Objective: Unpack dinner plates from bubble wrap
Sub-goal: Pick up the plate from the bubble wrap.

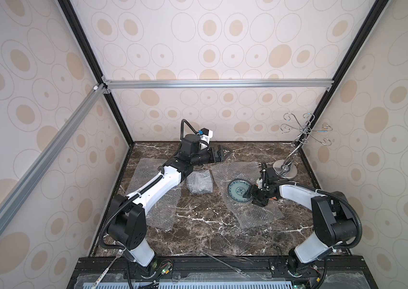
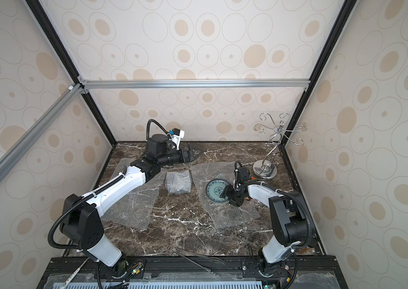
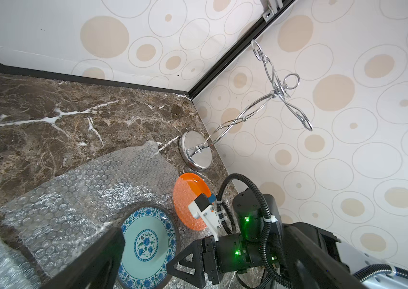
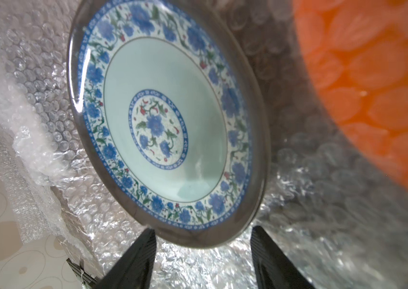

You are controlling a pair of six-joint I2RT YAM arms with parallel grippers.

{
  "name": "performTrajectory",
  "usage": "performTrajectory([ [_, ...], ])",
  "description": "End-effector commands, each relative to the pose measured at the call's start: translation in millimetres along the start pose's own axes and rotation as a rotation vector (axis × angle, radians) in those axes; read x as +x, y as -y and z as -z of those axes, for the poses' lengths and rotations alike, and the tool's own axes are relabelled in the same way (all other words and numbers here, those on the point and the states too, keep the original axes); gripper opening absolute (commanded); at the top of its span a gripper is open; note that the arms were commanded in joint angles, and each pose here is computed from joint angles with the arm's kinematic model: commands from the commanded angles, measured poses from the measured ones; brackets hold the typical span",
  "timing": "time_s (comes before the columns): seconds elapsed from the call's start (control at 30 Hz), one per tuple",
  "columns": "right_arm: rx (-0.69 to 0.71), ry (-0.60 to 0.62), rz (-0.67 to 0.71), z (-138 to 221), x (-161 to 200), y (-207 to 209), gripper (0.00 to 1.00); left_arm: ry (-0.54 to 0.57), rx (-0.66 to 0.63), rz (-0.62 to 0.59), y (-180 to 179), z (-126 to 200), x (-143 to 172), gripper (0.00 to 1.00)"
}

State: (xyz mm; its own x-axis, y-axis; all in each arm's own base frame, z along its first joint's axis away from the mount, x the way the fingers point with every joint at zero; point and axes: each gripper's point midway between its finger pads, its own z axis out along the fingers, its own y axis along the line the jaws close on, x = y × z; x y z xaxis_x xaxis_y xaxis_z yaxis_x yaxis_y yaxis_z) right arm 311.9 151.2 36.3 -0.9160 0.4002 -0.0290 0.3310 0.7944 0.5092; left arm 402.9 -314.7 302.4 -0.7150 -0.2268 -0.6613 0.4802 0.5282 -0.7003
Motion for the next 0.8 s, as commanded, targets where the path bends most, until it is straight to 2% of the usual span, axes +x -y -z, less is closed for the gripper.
performTrajectory([
  [0.0,-0.001,0.018,-0.013,-2,-6,-5,0.6,0.031,0.039,-0.005,8,4,-13,1.0],
  [0.33,0.01,0.057,-0.032,-5,-14,-2,0.48,0.012,-0.005,-0.035,-4,10,-4,1.0],
  [0.6,0.02,0.069,-0.065,-12,-18,3,0.45,0.005,-0.031,-0.026,-11,7,-8,1.0],
  [0.77,0.026,0.08,-0.086,-16,-18,7,0.39,-0.006,-0.062,-0.024,-19,6,-6,1.0],
])
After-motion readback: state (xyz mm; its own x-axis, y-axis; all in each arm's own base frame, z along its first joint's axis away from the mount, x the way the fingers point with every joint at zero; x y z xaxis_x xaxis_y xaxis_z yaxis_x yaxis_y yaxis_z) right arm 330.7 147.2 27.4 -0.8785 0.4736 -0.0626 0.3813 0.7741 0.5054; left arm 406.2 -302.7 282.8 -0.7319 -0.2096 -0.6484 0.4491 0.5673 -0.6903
